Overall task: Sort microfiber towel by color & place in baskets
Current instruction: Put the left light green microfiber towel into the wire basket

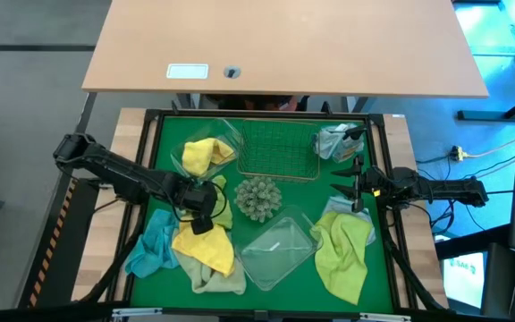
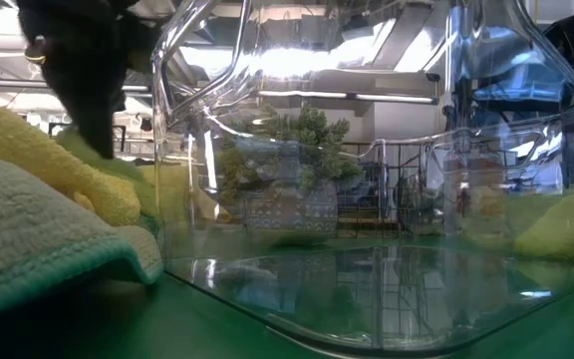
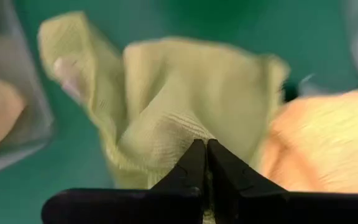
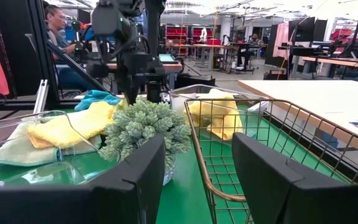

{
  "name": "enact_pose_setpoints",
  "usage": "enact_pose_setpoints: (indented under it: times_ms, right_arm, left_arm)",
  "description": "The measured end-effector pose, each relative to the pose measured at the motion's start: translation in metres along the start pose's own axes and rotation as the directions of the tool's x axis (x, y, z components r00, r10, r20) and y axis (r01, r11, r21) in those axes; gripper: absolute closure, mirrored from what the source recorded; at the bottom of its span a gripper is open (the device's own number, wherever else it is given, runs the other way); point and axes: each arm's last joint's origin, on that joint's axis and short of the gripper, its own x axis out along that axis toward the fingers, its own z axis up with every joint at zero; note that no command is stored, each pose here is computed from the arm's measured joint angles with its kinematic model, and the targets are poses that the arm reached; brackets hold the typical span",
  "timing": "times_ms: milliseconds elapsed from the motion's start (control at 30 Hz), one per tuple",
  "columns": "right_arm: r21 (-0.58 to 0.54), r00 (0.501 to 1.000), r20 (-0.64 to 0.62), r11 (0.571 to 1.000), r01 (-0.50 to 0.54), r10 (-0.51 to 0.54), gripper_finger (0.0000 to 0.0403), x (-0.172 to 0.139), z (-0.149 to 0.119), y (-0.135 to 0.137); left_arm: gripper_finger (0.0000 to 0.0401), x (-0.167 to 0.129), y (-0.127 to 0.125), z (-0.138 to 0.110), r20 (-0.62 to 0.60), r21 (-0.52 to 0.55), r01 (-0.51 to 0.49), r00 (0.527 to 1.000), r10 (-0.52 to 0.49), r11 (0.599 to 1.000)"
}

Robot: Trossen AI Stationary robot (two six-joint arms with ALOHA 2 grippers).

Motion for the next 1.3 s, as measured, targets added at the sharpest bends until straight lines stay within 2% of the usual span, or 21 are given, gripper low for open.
enact_pose_setpoints:
  times_ms: [300,500,633,767,833,967,1167,1300]
  right_arm:
    - [0.0,1.0,0.0,1.0,0.0,0.0,0.0217,0.0,0.0,0.0]
    - [0.0,1.0,0.0,1.0,0.0,0.0,0.0217,0.0,0.0,0.0]
    - [0.0,1.0,0.0,1.0,0.0,0.0,0.0217,0.0,0.0,0.0]
    - [0.0,1.0,0.0,1.0,0.0,0.0,0.0217,0.0,0.0,0.0]
    - [0.0,1.0,0.0,1.0,0.0,0.0,0.0217,0.0,0.0,0.0]
    - [0.0,1.0,0.0,1.0,0.0,0.0,0.0217,0.0,0.0,0.0]
    - [0.0,1.0,0.0,1.0,0.0,0.0,0.0217,0.0,0.0,0.0]
    - [0.0,1.0,0.001,1.0,0.0,0.0,0.0217,0.0,0.0,0.0]
  left_arm:
    - [0.04,-0.022,0.001,0.02,0.222,-0.061,0.166,0.964,-0.148,0.984]
    - [0.04,-0.046,0.01,0.038,0.434,-0.053,0.281,0.871,-0.232,0.958]
    - [0.0401,-0.066,0.019,0.052,0.589,-0.031,0.352,0.762,-0.268,0.935]
    - [0.0401,-0.087,0.026,0.068,0.736,0.025,0.432,0.602,-0.309,0.902]
    - [0.0401,-0.095,0.031,0.075,0.791,0.061,0.448,0.523,-0.317,0.892]
    - [0.0401,-0.107,0.041,0.087,0.867,0.116,0.437,0.394,-0.306,0.892]
    - [0.0401,-0.112,0.06,0.104,0.934,0.129,0.354,0.27,-0.233,0.926]
    - [0.0401,-0.103,0.068,0.117,0.952,0.121,0.299,0.235,-0.196,0.947]
